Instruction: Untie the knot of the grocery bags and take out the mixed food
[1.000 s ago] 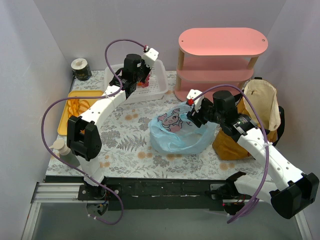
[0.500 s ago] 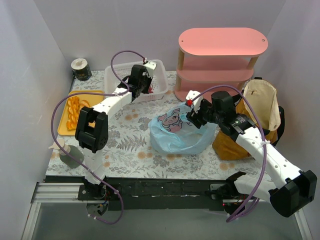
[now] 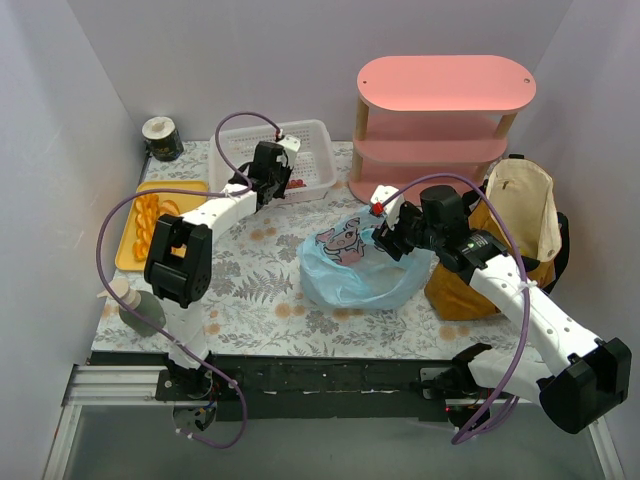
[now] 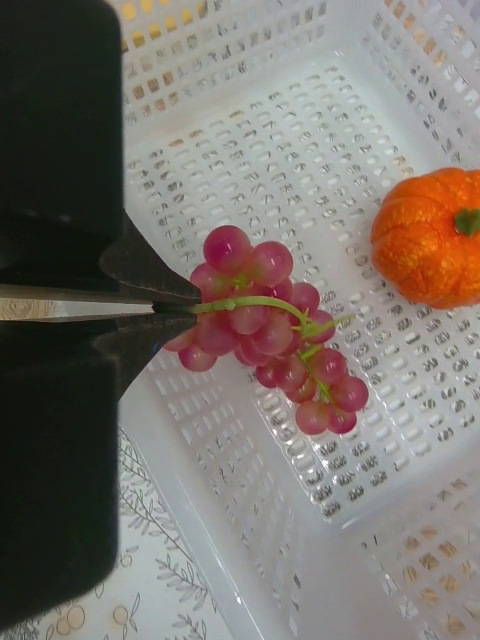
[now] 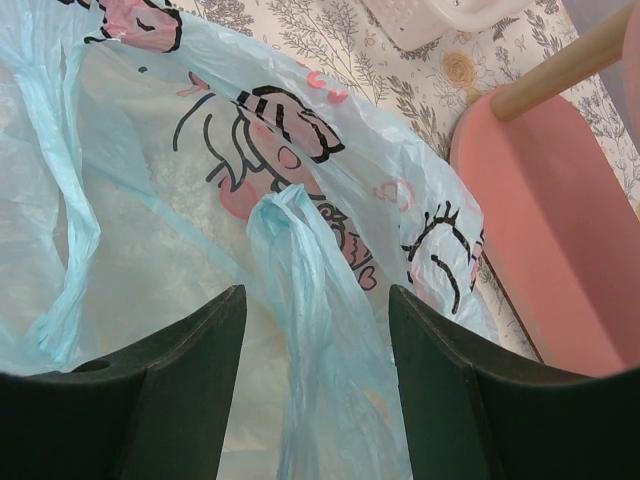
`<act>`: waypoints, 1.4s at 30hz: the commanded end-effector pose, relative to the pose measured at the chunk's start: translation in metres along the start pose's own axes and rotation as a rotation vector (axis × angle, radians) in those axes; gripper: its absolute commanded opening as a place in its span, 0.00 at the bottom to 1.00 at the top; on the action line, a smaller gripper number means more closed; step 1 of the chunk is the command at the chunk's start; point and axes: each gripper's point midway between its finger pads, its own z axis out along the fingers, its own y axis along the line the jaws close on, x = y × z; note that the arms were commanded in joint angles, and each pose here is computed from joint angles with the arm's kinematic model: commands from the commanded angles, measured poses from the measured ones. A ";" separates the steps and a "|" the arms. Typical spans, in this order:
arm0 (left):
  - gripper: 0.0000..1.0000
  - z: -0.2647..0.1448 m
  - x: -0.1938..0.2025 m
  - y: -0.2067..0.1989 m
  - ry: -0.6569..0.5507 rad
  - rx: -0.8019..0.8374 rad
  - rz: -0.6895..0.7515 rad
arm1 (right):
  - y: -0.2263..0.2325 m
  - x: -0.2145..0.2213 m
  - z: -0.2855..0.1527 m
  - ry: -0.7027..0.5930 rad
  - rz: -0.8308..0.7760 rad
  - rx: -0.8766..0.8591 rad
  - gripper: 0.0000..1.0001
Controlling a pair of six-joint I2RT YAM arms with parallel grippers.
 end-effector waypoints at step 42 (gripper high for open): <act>0.98 -0.219 -0.050 -0.173 -0.216 1.046 0.164 | -0.130 -0.136 -0.073 -0.241 0.042 0.429 0.66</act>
